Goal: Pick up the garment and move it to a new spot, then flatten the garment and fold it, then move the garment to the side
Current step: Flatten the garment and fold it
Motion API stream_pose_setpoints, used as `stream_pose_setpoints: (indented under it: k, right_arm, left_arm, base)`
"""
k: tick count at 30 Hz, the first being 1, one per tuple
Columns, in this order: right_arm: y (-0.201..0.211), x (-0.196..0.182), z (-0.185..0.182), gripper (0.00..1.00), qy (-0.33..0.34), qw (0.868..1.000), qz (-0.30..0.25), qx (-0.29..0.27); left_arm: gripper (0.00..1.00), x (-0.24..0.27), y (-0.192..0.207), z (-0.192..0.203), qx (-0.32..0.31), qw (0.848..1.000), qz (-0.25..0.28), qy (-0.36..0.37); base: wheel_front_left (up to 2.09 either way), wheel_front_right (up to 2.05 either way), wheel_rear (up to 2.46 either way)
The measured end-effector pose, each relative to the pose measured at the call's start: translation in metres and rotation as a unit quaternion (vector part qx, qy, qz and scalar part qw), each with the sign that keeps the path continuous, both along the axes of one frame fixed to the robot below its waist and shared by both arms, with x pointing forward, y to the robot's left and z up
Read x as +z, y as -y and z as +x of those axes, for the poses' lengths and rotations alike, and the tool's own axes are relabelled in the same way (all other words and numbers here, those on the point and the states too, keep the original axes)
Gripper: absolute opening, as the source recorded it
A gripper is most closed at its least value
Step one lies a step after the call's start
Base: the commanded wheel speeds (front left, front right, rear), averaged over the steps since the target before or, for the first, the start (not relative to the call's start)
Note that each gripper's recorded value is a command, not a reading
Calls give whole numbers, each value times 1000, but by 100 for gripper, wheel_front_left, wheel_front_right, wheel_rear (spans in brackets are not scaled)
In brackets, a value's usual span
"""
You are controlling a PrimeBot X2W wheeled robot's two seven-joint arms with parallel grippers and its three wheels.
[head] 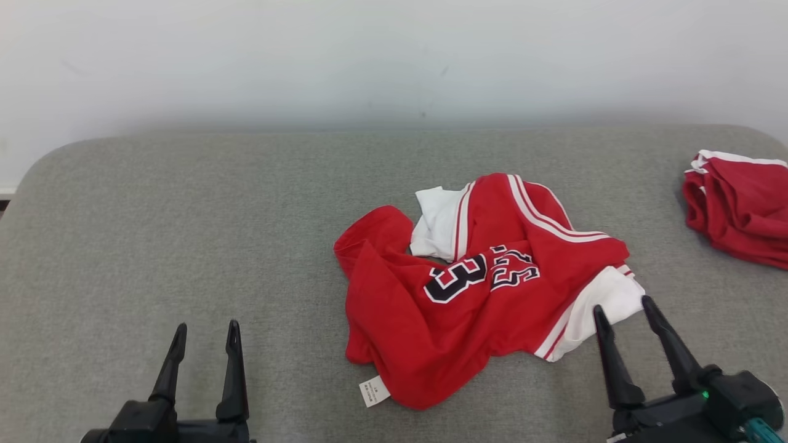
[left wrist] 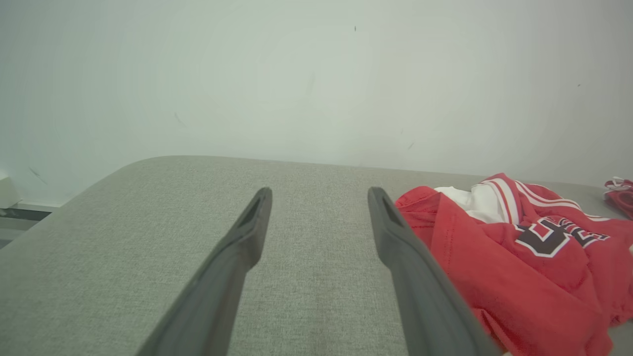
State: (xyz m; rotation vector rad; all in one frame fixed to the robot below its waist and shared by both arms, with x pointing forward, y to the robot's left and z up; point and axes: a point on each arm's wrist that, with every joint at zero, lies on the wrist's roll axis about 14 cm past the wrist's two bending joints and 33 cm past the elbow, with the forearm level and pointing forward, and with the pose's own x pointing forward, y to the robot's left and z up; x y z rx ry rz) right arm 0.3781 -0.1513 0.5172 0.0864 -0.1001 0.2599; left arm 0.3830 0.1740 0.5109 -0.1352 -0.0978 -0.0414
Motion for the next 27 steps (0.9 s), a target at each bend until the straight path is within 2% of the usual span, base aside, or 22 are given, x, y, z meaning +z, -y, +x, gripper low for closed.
stream_pose_setpoints:
  k: [10, 17, 27]
  right_arm:
    - [40, 4, -22, 100, 7, 996, 21, -84]
    - [40, 1, -24, 100, 3, 996, 24, -87]
    - [30, -17, -18, 100, -26, 997, 24, -72]
  left_arm:
    - [100, -6, 11, -2, -21, 1000, 5, -8]
    - [100, -13, 27, -6, -47, 999, 6, -18]
    - [100, -38, 86, 7, -146, 987, 25, -56]
  base:
    - [0, 0, 0]
    - [0, 0, 0]
    - [0, 0, 0]
